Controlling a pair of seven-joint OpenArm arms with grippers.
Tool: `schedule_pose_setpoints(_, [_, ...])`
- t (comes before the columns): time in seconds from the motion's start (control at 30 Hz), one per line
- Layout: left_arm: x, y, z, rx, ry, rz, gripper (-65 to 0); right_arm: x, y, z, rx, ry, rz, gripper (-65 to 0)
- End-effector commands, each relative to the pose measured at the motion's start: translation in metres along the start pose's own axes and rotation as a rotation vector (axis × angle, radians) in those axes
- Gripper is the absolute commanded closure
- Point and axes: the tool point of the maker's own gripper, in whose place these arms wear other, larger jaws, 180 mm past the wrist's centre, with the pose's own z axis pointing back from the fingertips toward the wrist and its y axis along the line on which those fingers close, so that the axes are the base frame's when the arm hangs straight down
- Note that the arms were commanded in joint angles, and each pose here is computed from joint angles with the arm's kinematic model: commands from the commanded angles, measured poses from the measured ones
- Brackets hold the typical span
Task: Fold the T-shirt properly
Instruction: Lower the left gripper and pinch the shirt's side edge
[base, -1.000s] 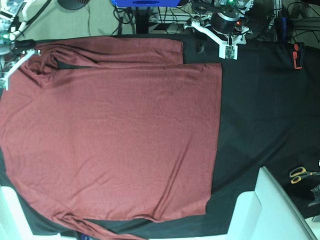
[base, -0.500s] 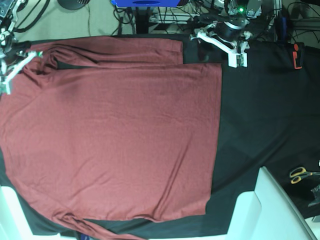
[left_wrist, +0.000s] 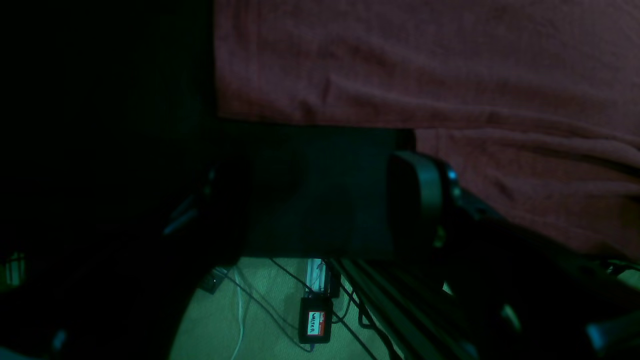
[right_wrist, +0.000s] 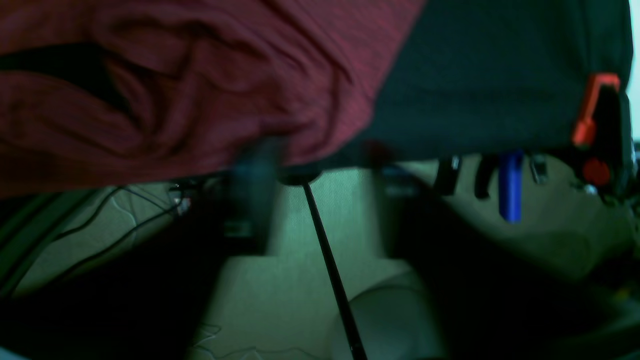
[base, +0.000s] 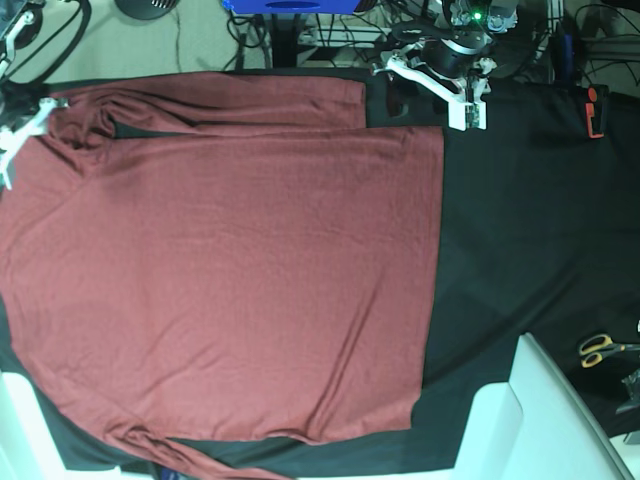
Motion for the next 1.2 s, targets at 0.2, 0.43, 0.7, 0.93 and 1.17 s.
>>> schedule_pose_setpoints(0.2, [0.010,0.002,0.003,0.027,-0.045,-0.111,-40.6,0.024,-0.010,0.020,-0.055,-0.114,0.012,-40.8])
schedule_pose_setpoints(0.43, [0.005,-0.027,-0.001,-0.036,-0.036,-0.055,-41.3,0.019,-0.006,0.010,-0.028,-0.091,-0.004,-42.8])
schedule_pose_setpoints(0.7, [0.005,-0.050,-0.006,-0.117,-0.022,-0.068,-41.3,0.018,-0.003,0.006,-0.014,-0.084,-0.011,-48.6])
schedule_pose_setpoints(0.93, [-0.017,-0.047,-0.011,-0.100,0.034,-0.051,-41.3,0.016,-0.003,0.005,-0.014,-0.080,-0.010,-48.6])
schedule_pose_setpoints(1.17, [-0.036,-0.039,-0.024,-0.103,0.110,0.082,-41.3,0.015,-0.003,0.006,-0.015,-0.078,-0.011,-48.6])
